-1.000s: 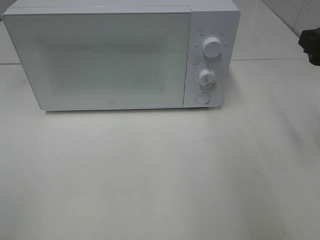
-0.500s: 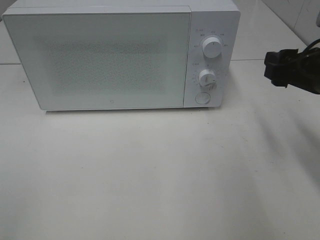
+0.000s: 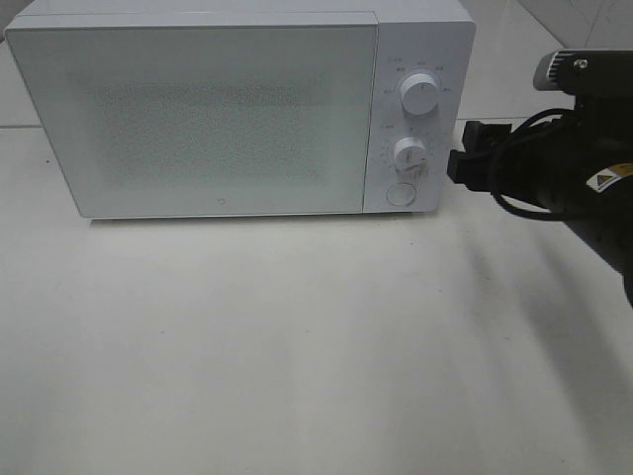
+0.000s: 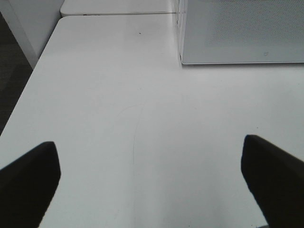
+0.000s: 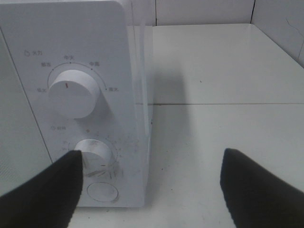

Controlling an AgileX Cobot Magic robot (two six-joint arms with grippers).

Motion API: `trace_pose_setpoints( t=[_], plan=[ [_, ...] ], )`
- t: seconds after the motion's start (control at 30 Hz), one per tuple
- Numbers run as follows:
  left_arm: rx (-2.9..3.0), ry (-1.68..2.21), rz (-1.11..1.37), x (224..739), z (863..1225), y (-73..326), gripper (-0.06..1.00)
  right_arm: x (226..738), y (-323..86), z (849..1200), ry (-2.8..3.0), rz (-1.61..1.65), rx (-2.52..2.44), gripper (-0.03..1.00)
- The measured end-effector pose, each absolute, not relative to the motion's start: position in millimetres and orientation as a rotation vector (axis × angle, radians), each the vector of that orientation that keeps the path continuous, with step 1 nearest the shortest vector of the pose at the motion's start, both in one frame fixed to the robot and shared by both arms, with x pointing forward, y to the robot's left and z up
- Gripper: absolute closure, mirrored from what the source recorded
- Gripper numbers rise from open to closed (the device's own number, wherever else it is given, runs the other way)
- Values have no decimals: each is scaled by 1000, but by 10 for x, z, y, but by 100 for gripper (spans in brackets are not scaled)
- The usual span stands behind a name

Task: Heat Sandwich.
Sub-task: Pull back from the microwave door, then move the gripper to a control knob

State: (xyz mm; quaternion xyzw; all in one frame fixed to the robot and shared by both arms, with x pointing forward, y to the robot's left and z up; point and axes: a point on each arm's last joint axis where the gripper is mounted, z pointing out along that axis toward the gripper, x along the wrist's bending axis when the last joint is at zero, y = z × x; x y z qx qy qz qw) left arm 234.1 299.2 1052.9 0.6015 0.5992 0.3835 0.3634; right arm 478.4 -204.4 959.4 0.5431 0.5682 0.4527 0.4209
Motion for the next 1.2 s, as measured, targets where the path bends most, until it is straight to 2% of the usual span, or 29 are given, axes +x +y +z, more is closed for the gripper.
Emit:
trace_pose_setpoints(
  t=[0.53, 1.2],
  plan=[
    [1548, 1542, 987, 2341, 10529, 2992, -4, 4861, -1656, 9353, 1450, 1076, 1341, 20],
    [1548, 1542, 987, 2341, 10529, 2992, -4, 5265, -1333, 9044, 1467, 1039, 1347, 20]
  ],
)
